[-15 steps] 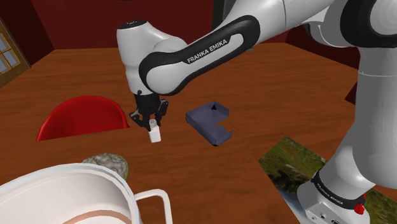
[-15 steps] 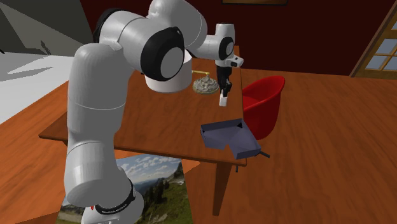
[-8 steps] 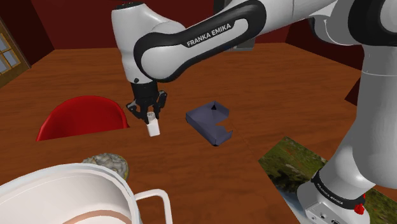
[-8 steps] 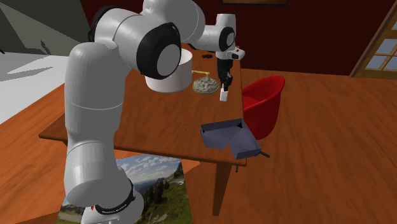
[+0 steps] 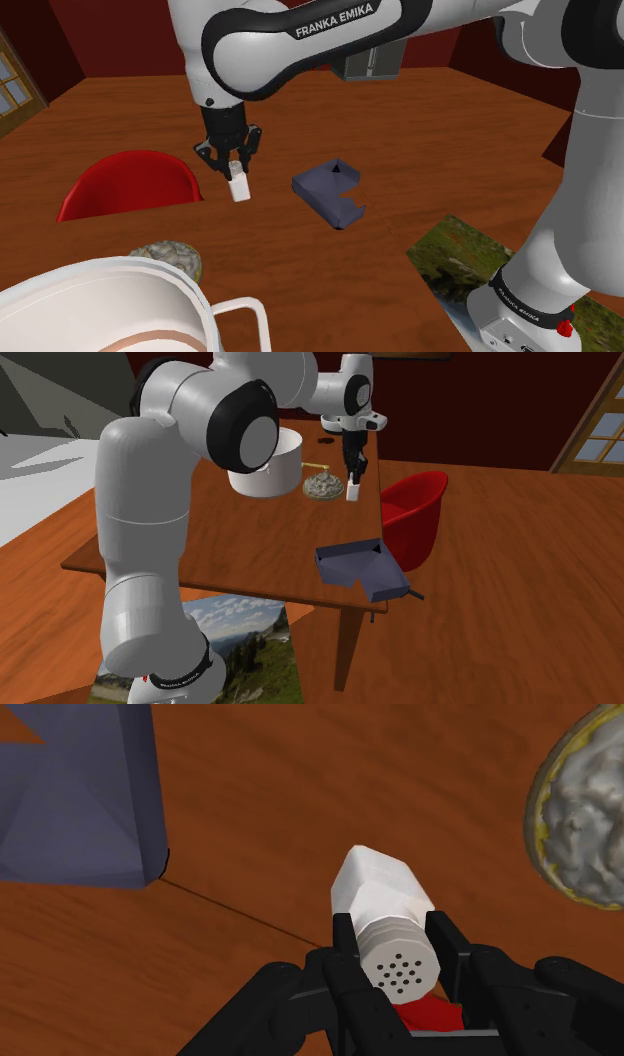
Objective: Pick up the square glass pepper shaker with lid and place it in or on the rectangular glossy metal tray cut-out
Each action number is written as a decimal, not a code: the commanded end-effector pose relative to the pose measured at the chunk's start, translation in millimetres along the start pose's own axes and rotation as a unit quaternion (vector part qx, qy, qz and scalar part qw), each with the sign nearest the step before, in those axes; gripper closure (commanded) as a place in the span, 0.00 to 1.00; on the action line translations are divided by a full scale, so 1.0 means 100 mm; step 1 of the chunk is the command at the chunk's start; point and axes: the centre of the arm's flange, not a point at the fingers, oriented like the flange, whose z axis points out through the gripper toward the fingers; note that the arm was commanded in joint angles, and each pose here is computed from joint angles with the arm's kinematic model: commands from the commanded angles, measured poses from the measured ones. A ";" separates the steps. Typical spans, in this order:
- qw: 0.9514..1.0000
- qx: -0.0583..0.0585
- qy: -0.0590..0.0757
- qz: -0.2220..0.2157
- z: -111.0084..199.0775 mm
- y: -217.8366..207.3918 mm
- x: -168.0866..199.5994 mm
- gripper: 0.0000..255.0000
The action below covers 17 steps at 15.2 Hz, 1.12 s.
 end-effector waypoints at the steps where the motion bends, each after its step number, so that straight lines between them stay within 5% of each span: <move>1: 1.000 0.000 0.000 0.000 -0.11 0.01 0.01 1.00; 6: 1.000 0.000 0.000 0.000 -0.32 0.02 0.02 1.00; 17: 1.000 0.000 0.000 0.000 -0.47 1.39 -0.43 1.00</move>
